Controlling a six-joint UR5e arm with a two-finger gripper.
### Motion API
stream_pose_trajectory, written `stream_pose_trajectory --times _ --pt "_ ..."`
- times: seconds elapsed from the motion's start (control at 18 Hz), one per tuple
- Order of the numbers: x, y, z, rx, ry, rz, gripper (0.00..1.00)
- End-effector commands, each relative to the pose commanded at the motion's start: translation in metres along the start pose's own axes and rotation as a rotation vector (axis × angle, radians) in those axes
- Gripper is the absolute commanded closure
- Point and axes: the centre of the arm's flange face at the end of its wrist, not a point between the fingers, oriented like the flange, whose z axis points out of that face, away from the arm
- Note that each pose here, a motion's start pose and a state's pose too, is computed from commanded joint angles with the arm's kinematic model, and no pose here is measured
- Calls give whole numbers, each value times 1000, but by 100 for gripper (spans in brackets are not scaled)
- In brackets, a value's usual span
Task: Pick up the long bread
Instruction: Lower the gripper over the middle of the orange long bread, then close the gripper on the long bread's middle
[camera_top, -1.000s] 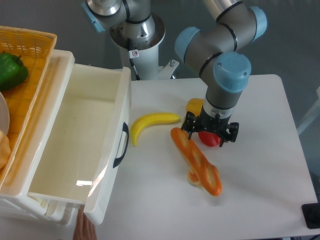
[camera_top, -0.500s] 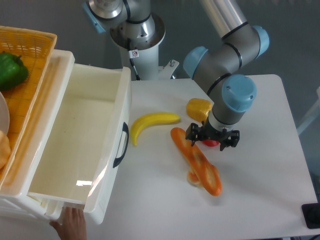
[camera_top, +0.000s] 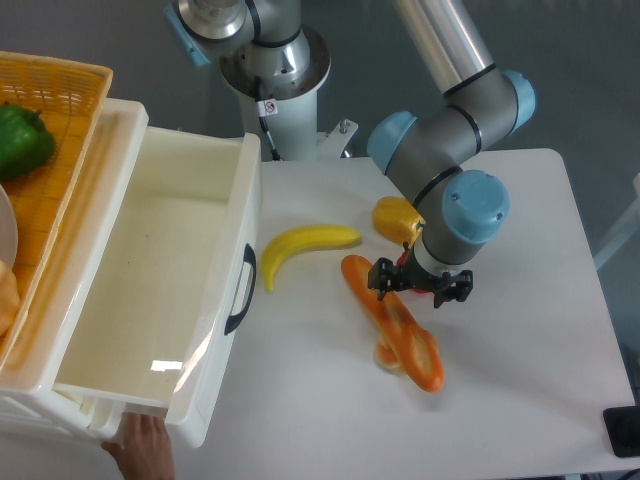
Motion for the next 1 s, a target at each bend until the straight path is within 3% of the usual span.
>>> stream_pose_trajectory --times 0.5,0.61,1.0 --pt "2 -8 10 0 -1 -6 1" --pt "3 -8 9 4 -1 -6 13" --pt "4 -10 5 21 11 -8 72"
